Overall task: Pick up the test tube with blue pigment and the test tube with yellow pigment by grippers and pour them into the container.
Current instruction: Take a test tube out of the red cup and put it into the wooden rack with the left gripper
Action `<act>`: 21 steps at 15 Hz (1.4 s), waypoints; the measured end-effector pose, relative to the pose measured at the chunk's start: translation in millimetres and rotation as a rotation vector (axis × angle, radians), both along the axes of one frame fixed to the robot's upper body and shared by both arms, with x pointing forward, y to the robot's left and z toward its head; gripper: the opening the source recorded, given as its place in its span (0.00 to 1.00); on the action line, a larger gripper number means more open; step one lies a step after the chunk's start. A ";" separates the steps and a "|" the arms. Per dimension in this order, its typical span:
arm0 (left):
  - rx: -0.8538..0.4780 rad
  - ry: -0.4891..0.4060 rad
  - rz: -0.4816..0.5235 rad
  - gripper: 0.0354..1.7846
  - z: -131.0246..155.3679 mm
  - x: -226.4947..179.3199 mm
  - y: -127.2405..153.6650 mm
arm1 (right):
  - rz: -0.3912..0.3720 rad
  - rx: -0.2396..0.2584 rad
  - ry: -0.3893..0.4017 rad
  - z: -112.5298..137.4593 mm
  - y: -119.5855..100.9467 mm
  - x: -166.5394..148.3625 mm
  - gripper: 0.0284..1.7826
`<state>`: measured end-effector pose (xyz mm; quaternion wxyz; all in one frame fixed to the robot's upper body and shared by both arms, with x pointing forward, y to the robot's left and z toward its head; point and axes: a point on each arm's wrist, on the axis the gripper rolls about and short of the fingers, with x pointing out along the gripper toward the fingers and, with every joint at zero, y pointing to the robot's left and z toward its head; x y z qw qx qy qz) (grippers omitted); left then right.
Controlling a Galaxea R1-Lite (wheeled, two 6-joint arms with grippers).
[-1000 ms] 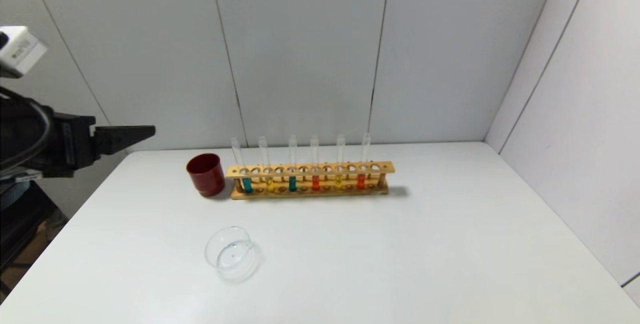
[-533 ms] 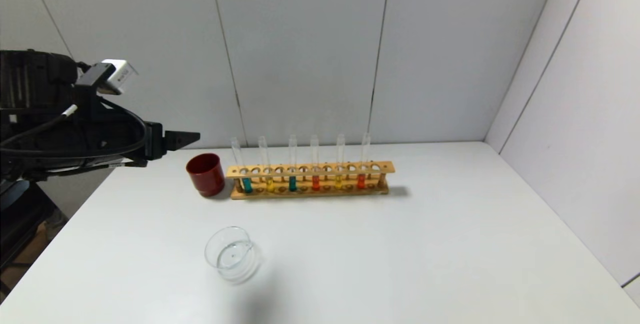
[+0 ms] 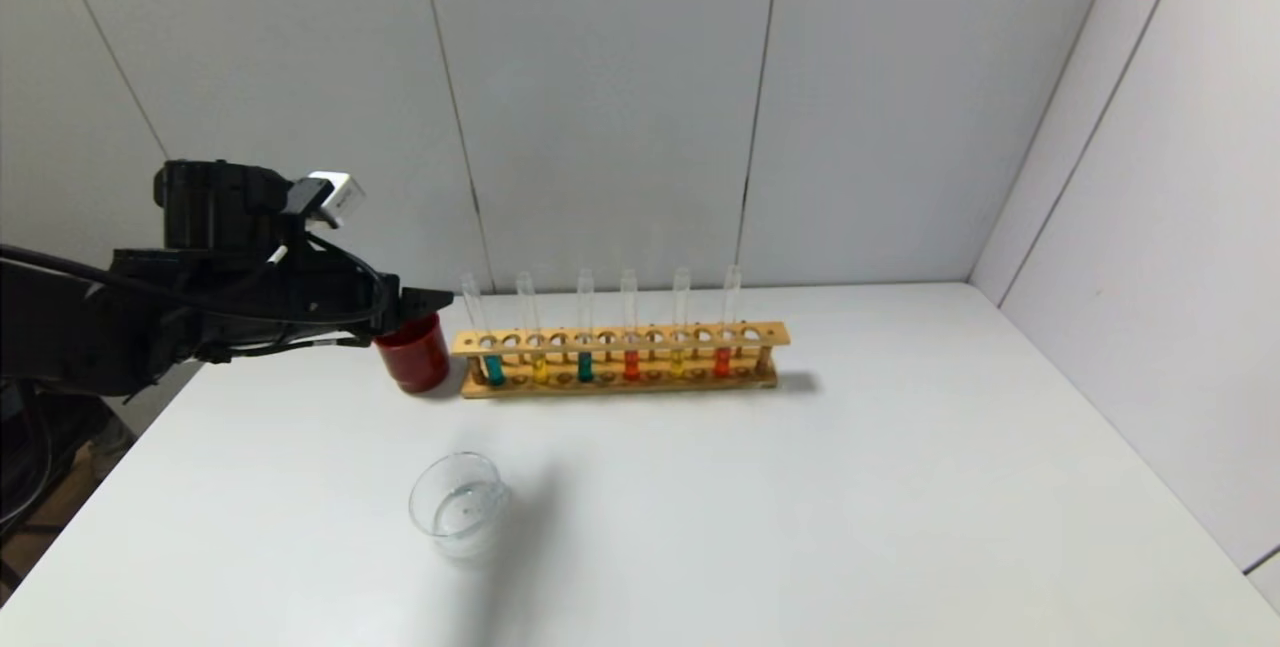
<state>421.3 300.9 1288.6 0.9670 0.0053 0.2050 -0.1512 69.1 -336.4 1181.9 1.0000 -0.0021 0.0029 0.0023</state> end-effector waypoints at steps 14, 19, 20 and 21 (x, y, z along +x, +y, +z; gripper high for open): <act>-0.043 0.080 -0.024 0.98 -44.6 63.8 -24.5 | 0.000 0.000 0.000 0.0 0.0 0.0 0.98; -0.041 0.097 -0.030 0.97 -51.7 66.7 -27.5 | 0.000 0.000 0.000 0.0 0.0 0.0 0.98; -0.040 0.099 -0.032 0.94 -53.1 67.7 -28.9 | 0.000 0.000 0.000 0.0 0.0 0.0 0.98; -0.039 0.102 -0.036 0.90 -54.5 68.0 -30.4 | 0.000 0.000 0.000 0.0 0.0 0.0 0.98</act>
